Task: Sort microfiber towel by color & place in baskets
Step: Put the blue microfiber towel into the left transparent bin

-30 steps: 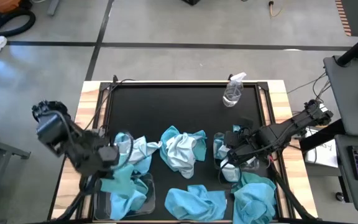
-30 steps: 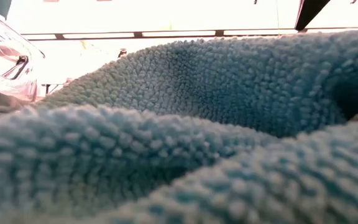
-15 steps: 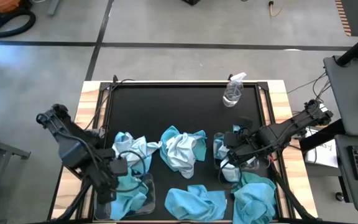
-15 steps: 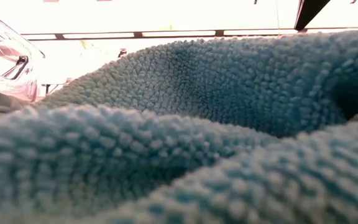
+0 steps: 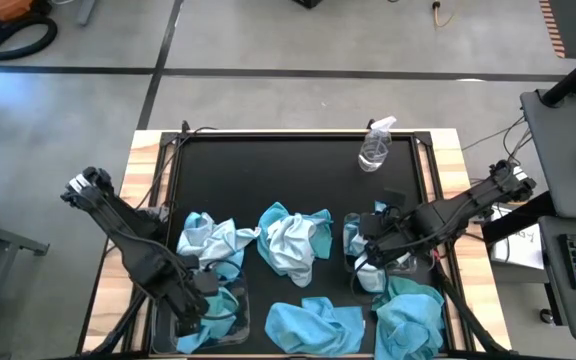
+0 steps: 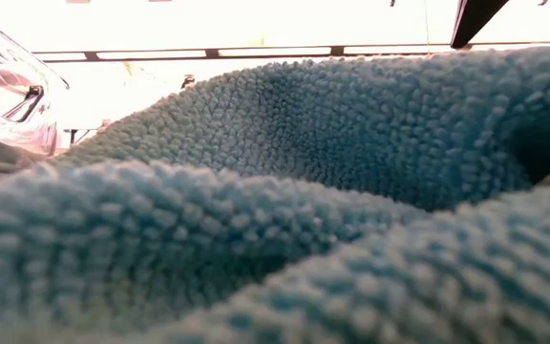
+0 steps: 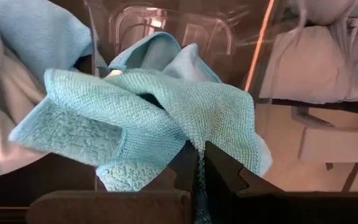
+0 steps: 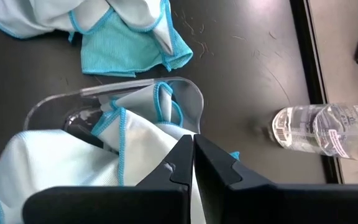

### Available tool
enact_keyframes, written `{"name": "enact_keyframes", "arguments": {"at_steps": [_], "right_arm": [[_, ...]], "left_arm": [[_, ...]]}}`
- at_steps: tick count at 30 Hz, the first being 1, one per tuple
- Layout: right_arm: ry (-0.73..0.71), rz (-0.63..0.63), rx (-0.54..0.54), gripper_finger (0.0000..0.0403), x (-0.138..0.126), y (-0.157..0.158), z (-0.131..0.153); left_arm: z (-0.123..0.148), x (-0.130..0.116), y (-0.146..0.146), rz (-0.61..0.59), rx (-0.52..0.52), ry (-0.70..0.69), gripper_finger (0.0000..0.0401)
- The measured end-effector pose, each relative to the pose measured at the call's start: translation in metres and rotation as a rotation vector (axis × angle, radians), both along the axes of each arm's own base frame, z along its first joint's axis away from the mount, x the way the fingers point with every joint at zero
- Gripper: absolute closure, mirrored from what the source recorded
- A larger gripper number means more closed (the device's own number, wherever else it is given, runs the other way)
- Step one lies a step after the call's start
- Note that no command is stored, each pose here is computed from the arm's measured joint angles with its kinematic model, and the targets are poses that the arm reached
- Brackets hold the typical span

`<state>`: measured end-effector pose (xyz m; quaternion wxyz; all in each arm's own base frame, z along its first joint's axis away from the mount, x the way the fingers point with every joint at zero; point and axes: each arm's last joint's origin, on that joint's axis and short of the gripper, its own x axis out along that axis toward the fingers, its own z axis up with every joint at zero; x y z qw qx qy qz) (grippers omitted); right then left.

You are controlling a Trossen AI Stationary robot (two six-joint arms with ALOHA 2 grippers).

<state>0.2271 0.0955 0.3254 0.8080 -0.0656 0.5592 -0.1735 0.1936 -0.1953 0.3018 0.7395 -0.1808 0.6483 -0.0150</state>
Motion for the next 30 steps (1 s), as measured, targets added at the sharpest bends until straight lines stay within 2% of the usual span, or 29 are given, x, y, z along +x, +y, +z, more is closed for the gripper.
{"name": "enact_keyframes", "arguments": {"at_steps": [6, 14, 19, 24, 30], "right_arm": [[0.035, 0.039, -0.023, 0.0394, -0.001, 0.0, -0.007], [-0.005, 0.052, -0.006, 0.0394, 0.004, 0.002, -0.008], [-0.018, 0.046, 0.008, 0.0394, 0.005, 0.003, -0.008], [-0.017, 0.046, 0.012, 0.0394, 0.005, 0.003, -0.008], [-0.024, 0.046, 0.016, 0.0394, 0.006, 0.003, -0.008]], "left_arm": [[-0.023, -0.001, 0.001, 0.0, 0.027, 0.027, 0.0399], [-0.046, -0.003, 0.003, 0.0, 0.038, 0.039, 0.0399], [-0.057, 0.0, 0.0, 0.011, 0.011, 0.011, 0.0399], [-0.061, 0.004, -0.004, 0.178, -0.017, 0.051, 0.0399], [-0.054, 0.019, -0.018, 0.205, -0.146, -0.029, 0.0393]]}}
